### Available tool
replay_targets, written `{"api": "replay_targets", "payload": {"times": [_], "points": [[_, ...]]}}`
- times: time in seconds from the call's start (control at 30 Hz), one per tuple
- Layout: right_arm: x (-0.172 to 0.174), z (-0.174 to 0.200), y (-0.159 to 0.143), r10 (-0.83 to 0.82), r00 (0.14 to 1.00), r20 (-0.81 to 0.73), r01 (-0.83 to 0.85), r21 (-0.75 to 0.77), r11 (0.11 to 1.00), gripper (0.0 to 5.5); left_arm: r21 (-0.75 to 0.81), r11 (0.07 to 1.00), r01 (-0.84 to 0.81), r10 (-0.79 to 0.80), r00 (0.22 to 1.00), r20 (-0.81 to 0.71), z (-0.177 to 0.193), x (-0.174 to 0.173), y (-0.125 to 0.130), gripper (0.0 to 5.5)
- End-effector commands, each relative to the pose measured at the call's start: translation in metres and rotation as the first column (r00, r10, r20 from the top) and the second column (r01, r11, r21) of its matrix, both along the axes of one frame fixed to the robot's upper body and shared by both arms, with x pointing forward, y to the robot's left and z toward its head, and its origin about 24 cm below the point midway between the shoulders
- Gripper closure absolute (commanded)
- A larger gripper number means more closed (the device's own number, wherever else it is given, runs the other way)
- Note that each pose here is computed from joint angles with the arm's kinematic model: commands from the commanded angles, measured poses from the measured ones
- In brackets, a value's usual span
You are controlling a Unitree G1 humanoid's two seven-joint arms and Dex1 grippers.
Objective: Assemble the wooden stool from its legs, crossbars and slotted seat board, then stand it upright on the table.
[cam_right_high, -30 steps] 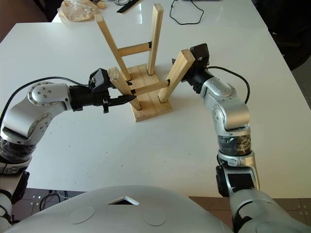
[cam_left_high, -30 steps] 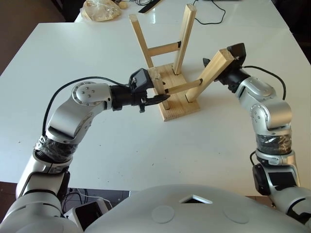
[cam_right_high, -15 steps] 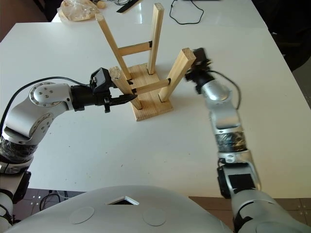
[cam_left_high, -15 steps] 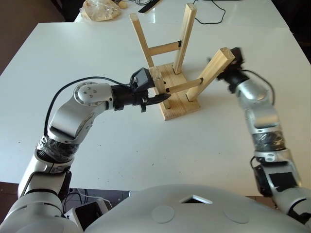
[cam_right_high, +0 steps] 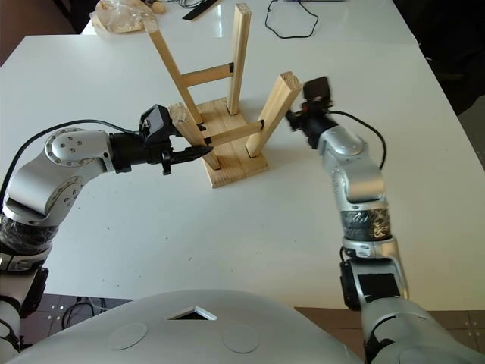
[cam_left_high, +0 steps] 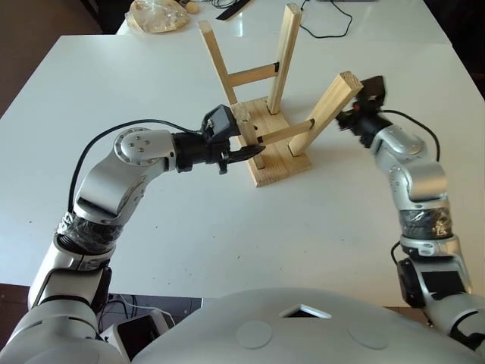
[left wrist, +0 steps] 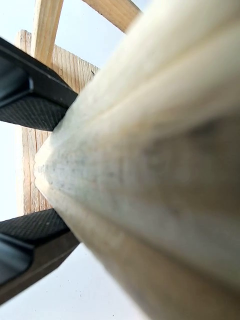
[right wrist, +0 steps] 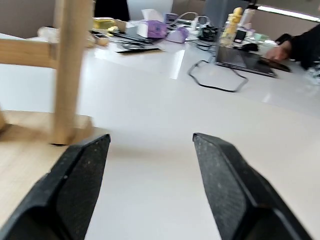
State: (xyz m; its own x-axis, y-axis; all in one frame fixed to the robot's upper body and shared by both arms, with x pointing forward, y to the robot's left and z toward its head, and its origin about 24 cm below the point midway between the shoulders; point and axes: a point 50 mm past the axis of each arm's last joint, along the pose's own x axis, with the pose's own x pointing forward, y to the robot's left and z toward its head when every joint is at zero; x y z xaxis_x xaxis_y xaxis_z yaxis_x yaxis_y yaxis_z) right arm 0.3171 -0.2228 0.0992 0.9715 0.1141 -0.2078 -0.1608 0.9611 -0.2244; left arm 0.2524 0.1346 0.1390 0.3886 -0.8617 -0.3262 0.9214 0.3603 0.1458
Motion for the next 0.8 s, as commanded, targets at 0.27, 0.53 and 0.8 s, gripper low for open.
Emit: {"api": "replay_targets", "payload": {"times": [0.27, 0.53, 0.8], "points": [[-0.006, 0.017, 0.058, 0.209, 0.976, 0.064, -0.215, 0.092, 0.972, 2.44, 0.138, 0.989, -0.053, 0.084, 0.969, -0.231, -0.049, -0.013, 0.014, 3.46], [-0.057, 0.096, 0.152, 0.632, 0.761, 0.149, -0.600, 0.531, 0.598, 2.44, 0.097, 0.992, -0.086, 0.108, 0.962, -0.251, -0.050, -0.018, 0.010, 3.46], [-0.026, 0.031, 0.083, 0.352, 0.934, -0.058, -0.334, 0.199, 0.921, 2.44, -0.011, 1.000, -0.008, 0.005, 0.980, -0.200, -0.026, -0.027, -0.001, 3.09]]}}
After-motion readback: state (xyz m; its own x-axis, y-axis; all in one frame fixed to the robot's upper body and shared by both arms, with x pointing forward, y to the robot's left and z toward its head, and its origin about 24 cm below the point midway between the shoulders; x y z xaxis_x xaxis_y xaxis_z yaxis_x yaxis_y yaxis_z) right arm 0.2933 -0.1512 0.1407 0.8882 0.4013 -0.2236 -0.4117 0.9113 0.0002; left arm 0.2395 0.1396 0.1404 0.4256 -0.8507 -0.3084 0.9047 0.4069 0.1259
